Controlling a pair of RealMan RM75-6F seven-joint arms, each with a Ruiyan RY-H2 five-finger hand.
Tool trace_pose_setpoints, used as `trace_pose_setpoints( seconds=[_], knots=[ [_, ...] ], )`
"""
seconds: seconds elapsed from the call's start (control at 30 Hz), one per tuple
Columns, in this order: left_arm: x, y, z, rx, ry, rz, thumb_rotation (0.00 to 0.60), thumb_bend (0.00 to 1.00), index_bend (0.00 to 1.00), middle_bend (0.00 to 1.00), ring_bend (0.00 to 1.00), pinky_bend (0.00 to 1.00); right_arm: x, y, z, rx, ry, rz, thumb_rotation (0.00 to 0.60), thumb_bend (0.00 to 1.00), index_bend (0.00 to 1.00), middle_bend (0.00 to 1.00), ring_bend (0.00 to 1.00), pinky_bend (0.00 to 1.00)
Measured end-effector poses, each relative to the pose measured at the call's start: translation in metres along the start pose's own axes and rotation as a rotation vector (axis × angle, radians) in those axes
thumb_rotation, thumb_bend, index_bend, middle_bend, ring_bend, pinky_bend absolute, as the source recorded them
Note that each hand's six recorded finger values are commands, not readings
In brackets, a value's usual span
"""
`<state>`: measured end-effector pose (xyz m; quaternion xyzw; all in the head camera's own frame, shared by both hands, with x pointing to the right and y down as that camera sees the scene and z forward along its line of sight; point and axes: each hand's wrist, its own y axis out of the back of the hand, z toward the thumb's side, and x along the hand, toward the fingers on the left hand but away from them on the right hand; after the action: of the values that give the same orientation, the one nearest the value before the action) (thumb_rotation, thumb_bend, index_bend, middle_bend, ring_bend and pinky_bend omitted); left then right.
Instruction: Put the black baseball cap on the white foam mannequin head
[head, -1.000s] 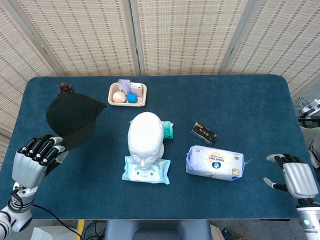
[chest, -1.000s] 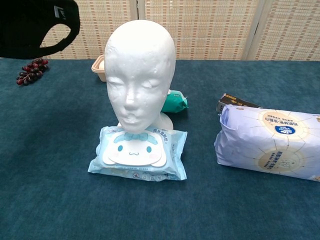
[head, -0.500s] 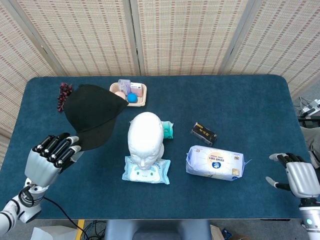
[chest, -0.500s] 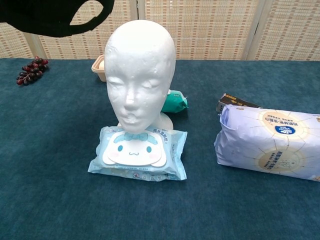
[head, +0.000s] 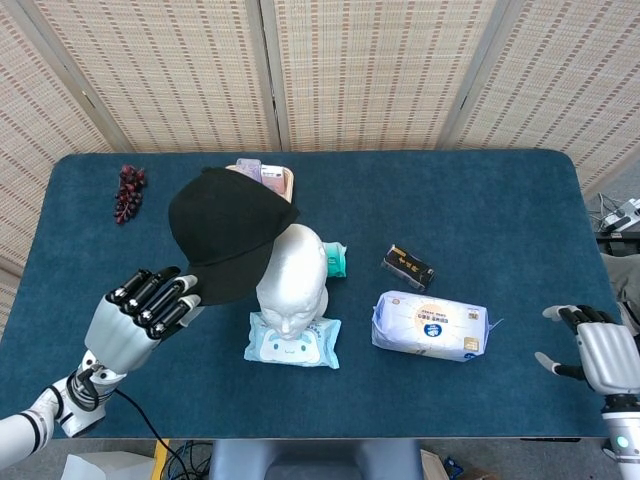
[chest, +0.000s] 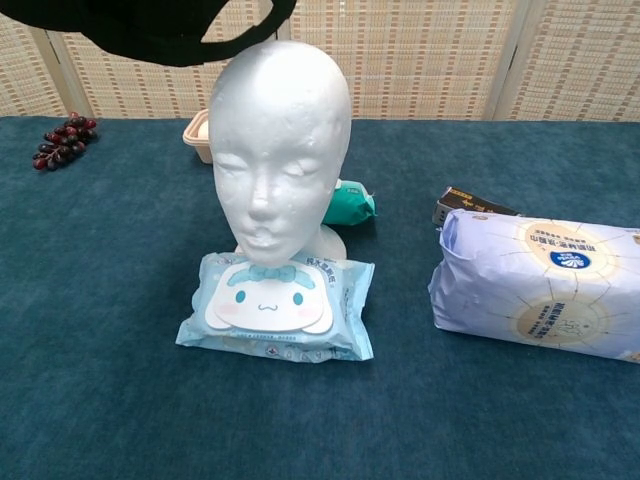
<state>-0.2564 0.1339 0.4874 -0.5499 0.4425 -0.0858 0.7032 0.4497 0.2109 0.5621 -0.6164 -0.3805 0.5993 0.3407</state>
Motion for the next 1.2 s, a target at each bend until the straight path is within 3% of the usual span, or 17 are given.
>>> trace_pose_setpoints(
  seconds=[0.57,1.2],
  knots=[
    [0.018,-0.021,0.039,-0.068,-0.057,0.007,0.6,0.38,0.77,0.55,0.46,0.69,0.0,0.002,-0.003,-0.008,-0.008,0.001,0.6,0.0,0.36,0.4,0.3,0.33],
    [0.012,-0.035,0.072,-0.124,-0.133,-0.014,0.6,0.38,0.77,0.55,0.46,0.7,-0.001,0.003,-0.007,-0.012,-0.022,0.006,0.6,0.0,0.36,0.4,0.3,0.33]
  ],
)
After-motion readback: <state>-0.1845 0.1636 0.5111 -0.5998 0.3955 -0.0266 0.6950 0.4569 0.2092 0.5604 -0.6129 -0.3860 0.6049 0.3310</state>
